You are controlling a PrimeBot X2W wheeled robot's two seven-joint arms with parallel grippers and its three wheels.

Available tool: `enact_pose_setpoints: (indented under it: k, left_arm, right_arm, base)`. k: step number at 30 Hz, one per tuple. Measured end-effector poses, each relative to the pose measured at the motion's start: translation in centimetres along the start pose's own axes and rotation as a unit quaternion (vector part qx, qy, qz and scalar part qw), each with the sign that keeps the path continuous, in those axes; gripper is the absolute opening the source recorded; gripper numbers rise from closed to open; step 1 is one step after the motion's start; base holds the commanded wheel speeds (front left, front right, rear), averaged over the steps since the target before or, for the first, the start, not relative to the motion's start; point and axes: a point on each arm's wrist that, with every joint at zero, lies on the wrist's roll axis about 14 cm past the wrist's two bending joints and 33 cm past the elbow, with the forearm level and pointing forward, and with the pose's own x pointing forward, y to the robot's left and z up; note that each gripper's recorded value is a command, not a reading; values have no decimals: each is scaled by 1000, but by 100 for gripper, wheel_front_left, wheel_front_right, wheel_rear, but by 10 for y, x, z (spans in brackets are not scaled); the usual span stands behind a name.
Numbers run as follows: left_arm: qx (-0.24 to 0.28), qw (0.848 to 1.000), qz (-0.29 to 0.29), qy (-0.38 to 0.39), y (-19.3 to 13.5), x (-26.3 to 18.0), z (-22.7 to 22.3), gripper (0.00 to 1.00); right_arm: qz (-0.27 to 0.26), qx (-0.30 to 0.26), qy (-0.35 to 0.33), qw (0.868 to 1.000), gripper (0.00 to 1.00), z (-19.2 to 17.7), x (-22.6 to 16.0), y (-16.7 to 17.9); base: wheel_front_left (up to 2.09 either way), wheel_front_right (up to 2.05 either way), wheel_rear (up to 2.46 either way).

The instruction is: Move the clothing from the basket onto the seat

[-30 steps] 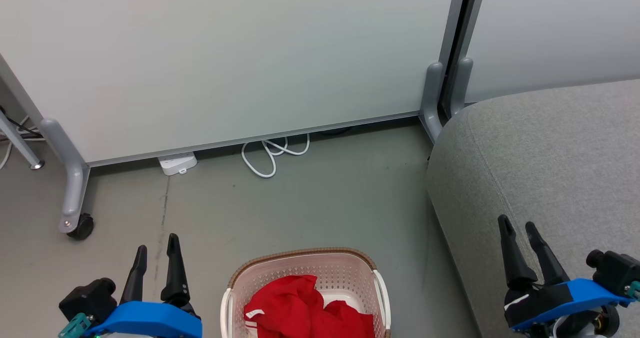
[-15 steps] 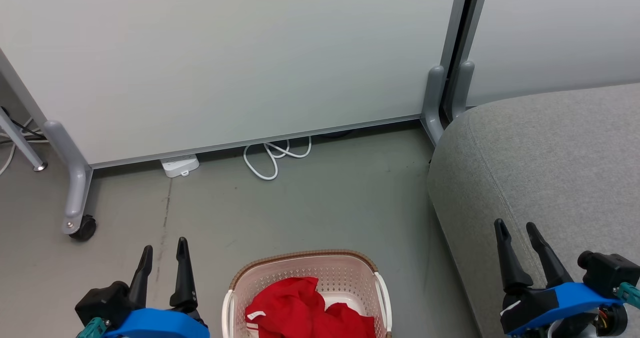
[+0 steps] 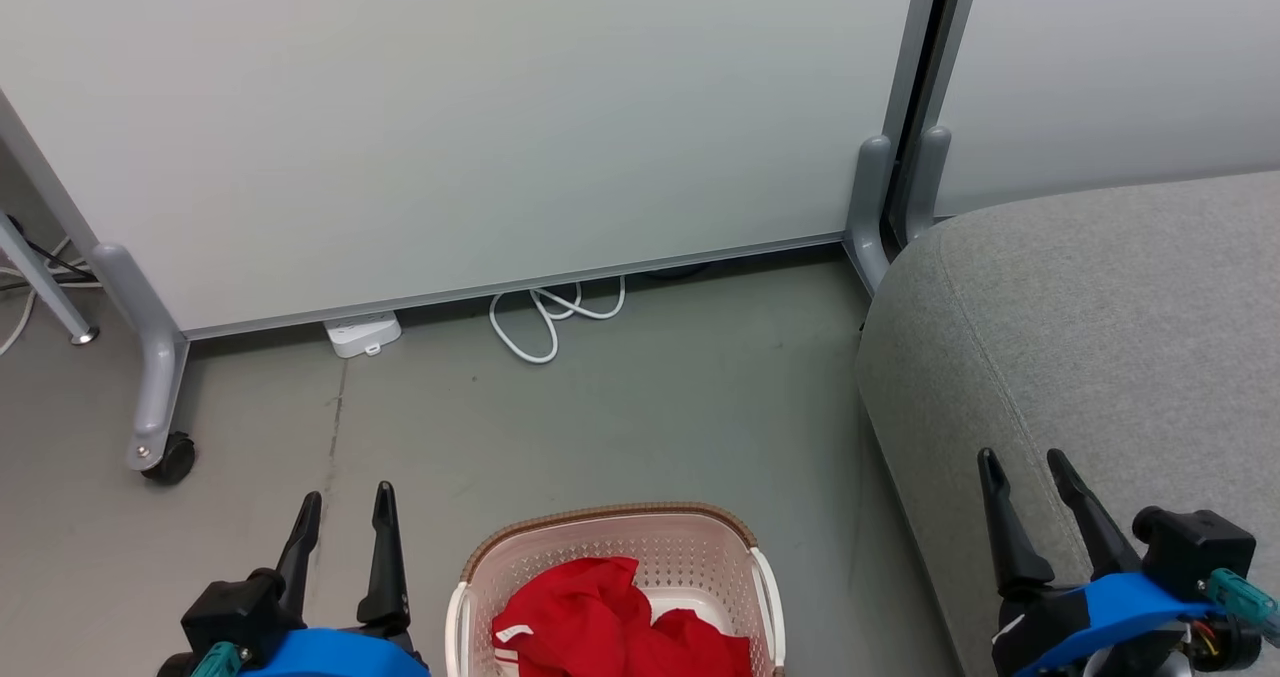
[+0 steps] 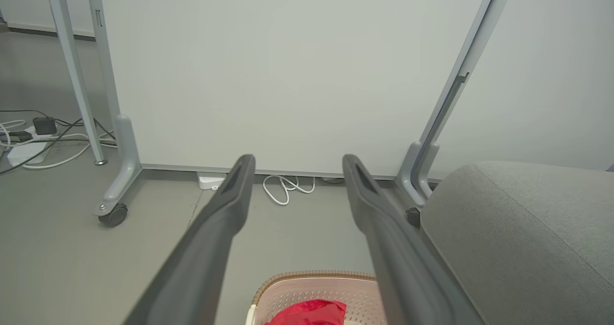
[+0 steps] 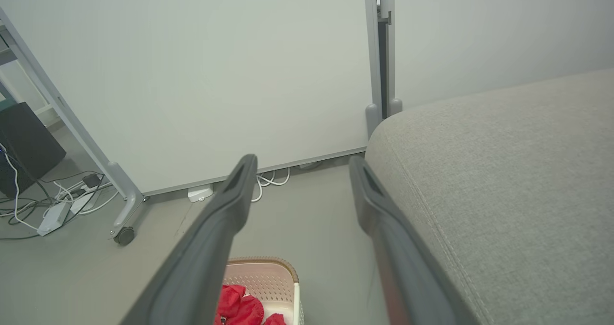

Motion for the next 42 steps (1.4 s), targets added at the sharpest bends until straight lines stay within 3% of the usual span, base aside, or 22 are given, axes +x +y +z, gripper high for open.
enact_pose_setpoints:
  k: [28,42]
  left_arm:
    - [81,996,-28,-12,-11,-6,-3,100]
    - [78,996,-30,-5,-12,-7,-8,100]
  right_arm:
    - [14,-107,-7,994,100,4,-2,6]
    - [14,-108,-4,994,100,1,-3,6]
  base:
    - [0,0,0]
    - [0,0,0]
